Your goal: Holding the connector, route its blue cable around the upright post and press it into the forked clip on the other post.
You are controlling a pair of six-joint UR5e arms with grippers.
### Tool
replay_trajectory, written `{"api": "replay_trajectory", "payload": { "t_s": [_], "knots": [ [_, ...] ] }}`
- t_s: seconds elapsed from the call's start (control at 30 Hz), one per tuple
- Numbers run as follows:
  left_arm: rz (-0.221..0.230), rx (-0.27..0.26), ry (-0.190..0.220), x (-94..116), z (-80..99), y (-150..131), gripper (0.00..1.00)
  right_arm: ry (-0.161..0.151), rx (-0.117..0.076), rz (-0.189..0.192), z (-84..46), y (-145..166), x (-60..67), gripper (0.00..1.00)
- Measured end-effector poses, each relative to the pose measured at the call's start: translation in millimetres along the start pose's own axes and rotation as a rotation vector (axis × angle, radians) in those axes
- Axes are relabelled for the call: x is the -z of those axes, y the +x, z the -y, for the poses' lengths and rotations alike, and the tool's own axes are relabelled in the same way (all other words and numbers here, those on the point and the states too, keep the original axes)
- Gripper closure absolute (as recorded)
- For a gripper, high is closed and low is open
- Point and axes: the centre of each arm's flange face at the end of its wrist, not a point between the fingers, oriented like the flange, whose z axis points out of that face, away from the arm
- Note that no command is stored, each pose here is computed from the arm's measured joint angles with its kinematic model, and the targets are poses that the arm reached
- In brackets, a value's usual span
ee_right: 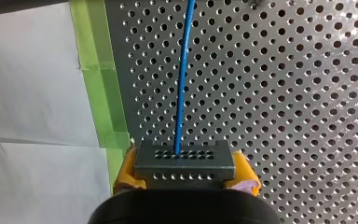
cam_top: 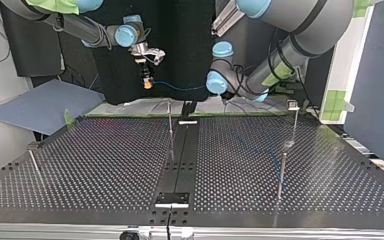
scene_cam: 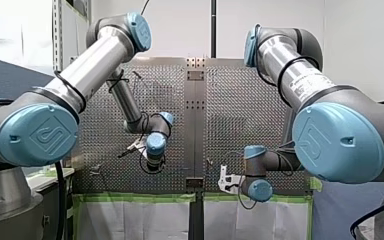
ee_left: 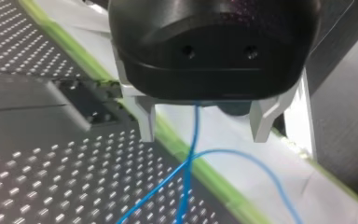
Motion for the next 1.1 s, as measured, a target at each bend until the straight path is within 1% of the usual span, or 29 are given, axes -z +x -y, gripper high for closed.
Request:
{"api": "replay_trajectory", "payload": {
  "t_s": [0.07,0.17,0.3,0.47,0.7,0.9,1.1],
  "knots": [
    [-0.003,0.002,0.011,-2,6.9,4,0.0,0.0,0.0,0.0,0.1,0,-0.2,1.0],
    [0.003,0.017,0.034,-7,18.8,8,0.0,0.0,0.001,0.001,0.1,0,-0.2,1.0],
    [0.021,0.054,0.07,-12,27.2,6,0.0,0.0,0.002,0.002,0.3,0,-0.3,1.0],
    [0.06,0.108,0.097,-16,30.0,-2,0.0,0.0,0.003,0.003,0.3,0,-0.1,1.0],
    [0.13,0.192,0.133,-20,34.2,-12,0.0,0.001,0.003,0.001,0.4,1,-1.7,1.0],
    [0.167,0.256,0.182,-21,37.9,-16,0.0,-0.001,0.002,-0.002,-0.8,2,-3.6,1.0],
    [0.191,0.313,0.236,-21,42.1,-20,0.0,-0.003,0.002,-0.004,-3.0,3,-5.0,1.0]
  ]
}}
